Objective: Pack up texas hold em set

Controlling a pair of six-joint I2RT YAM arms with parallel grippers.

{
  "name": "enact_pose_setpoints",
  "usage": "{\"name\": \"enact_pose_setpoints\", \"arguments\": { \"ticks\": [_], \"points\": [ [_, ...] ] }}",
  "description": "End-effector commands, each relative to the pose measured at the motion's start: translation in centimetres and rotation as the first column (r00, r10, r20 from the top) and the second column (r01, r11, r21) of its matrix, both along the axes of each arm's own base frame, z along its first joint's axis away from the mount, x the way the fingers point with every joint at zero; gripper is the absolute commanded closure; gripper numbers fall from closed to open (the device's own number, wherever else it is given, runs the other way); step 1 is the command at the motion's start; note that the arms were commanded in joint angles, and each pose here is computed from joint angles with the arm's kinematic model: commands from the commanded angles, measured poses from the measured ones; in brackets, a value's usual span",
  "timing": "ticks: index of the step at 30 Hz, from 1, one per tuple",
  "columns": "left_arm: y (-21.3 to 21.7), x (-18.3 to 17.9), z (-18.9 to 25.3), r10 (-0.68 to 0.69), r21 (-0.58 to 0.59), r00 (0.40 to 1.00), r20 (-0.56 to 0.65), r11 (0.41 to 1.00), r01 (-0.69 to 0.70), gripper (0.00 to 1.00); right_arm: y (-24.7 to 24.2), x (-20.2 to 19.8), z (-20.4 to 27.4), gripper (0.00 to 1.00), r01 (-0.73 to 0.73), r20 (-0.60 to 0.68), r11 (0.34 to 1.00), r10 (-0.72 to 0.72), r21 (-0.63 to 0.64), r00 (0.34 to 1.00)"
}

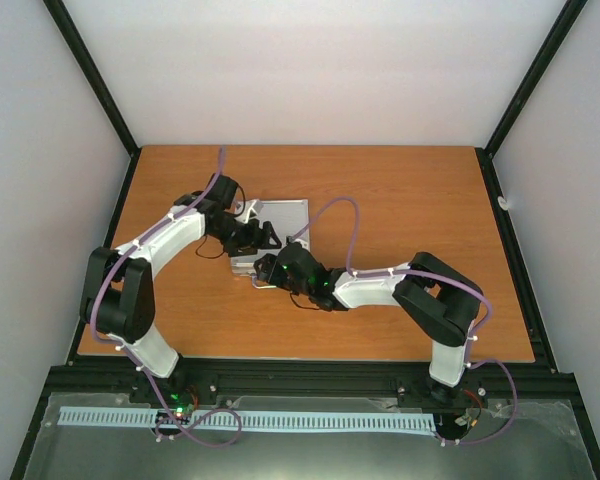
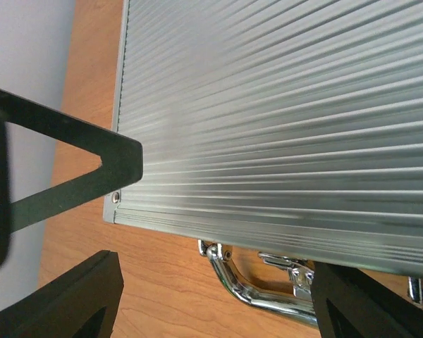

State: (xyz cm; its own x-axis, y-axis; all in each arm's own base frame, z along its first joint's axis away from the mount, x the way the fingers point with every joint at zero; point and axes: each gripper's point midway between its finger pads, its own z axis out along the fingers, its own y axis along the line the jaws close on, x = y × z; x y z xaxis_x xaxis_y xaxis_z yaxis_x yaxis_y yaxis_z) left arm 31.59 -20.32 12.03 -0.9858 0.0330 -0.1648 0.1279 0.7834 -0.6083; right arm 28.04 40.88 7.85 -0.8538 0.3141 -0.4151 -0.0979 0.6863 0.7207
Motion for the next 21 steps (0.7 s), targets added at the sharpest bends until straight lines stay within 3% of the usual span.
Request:
{"name": "enact_pose_setpoints", "arguments": {
  "ticks": [1, 11, 21],
  "points": [
    [0.3, 0.8, 2.1, 0.0, -0.005, 0.998, 0.061, 1.0, 0.0, 0.13, 0.3, 0.4, 1.6, 0.25, -0.014, 0.033, 1.0, 0.013, 0.009, 0.999],
    [0.2, 3.9, 4.0, 0.04, -0.012, 0.993, 0.114, 0.999, -0.039, 0.13, -1.5, -0.6, 2.0, 0.26, -0.026, 0.038, 0.998, 0.028, -0.061, 0.999],
    [-0.8, 9.8, 4.0, 0.087, -0.029, 0.986, 0.144, 0.996, -0.084, 0.15, -0.4, -3.1, 0.7, 0.24, -0.137, -0.006, 0.984, 0.138, -0.113, 0.99]
  ]
}}
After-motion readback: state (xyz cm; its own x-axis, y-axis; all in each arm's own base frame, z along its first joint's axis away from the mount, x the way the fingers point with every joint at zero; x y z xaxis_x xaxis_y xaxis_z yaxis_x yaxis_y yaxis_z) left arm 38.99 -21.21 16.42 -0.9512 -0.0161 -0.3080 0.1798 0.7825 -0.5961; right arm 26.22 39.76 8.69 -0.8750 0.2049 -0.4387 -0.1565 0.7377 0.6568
